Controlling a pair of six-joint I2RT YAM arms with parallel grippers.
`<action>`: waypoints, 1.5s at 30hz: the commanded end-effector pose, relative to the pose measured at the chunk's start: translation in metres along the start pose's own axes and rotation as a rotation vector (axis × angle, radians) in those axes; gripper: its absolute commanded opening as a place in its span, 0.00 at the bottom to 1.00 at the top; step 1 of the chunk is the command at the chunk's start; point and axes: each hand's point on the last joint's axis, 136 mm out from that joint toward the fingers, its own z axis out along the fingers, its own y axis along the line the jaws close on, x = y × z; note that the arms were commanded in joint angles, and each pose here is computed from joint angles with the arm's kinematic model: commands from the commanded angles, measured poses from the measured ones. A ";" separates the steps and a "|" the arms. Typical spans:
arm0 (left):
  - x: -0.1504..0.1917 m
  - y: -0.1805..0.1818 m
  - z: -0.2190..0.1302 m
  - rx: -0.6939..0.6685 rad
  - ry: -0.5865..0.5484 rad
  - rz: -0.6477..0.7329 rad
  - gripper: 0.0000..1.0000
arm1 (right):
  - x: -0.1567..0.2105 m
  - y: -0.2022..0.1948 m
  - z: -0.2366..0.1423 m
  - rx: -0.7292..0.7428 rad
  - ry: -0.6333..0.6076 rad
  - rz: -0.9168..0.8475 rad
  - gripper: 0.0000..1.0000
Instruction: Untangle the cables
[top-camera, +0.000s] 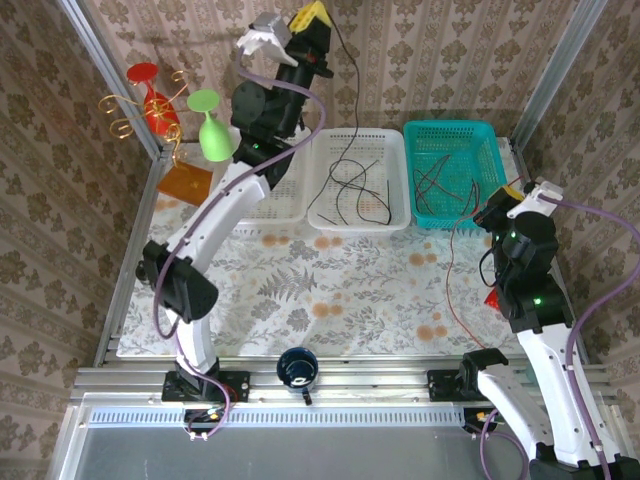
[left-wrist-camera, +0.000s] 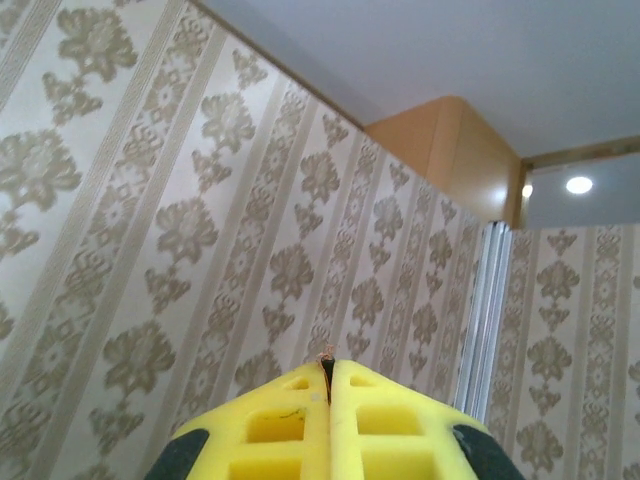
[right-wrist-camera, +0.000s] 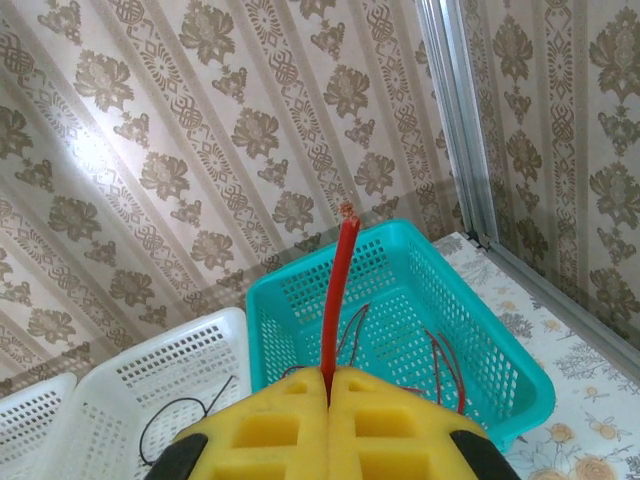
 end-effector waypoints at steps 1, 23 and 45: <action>-0.024 -0.015 0.012 0.066 -0.072 0.014 0.00 | -0.024 0.008 -0.006 -0.029 -0.057 0.014 0.00; 0.323 0.097 -0.202 -0.299 0.902 0.071 0.00 | -0.026 0.004 -0.022 -0.040 -0.049 0.055 0.00; 0.423 0.103 -0.283 -0.305 1.534 0.221 0.00 | -0.022 0.004 -0.024 -0.047 -0.035 0.046 0.00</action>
